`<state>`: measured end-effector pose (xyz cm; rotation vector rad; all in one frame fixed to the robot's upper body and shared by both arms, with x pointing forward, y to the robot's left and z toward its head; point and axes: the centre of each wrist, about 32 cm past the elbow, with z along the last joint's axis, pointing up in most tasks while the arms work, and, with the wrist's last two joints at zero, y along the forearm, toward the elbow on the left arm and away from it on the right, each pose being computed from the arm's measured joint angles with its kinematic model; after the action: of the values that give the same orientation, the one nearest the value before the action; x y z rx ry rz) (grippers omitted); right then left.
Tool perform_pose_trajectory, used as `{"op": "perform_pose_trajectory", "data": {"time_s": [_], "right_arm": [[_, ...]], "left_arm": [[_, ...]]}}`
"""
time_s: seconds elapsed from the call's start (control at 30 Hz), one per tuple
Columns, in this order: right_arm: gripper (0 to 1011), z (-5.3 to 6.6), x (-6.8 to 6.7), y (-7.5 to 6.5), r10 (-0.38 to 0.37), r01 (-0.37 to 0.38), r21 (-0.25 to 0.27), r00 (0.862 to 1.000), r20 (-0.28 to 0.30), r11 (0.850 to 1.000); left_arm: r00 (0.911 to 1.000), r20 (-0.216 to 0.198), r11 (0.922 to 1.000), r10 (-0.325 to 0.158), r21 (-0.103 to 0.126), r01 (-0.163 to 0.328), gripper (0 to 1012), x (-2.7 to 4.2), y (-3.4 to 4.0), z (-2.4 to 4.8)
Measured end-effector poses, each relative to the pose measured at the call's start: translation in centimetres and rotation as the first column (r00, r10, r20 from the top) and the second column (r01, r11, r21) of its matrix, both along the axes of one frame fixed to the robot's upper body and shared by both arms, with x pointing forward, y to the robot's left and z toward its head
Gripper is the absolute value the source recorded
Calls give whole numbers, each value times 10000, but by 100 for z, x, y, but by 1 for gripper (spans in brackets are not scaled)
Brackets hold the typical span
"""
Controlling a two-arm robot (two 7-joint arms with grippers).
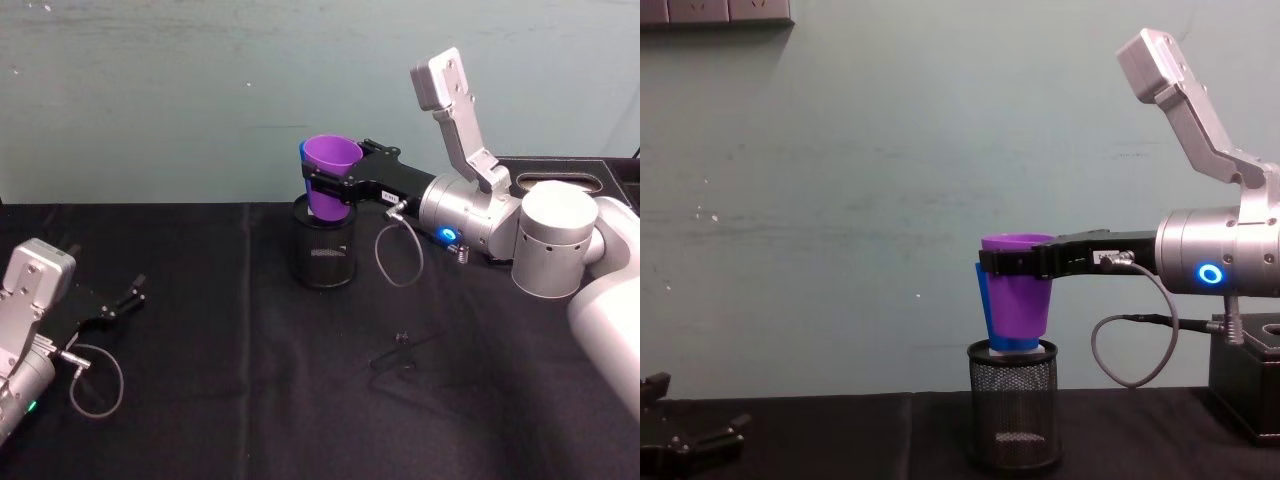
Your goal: Pick up one cup with a gripper and tap it against the other cup.
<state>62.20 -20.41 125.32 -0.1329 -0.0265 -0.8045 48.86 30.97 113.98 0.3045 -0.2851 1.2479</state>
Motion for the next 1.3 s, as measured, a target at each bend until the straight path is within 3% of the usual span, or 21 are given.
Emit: {"op": "perform_pose_trajectory", "data": {"time_s": [1.3], "right_arm": [[741, -5, -6, -2, 8, -8, -10, 10000, -7, 10000]], "left_arm": [[10000, 0, 10000, 0, 0, 0, 1000, 0, 0, 0]]}}
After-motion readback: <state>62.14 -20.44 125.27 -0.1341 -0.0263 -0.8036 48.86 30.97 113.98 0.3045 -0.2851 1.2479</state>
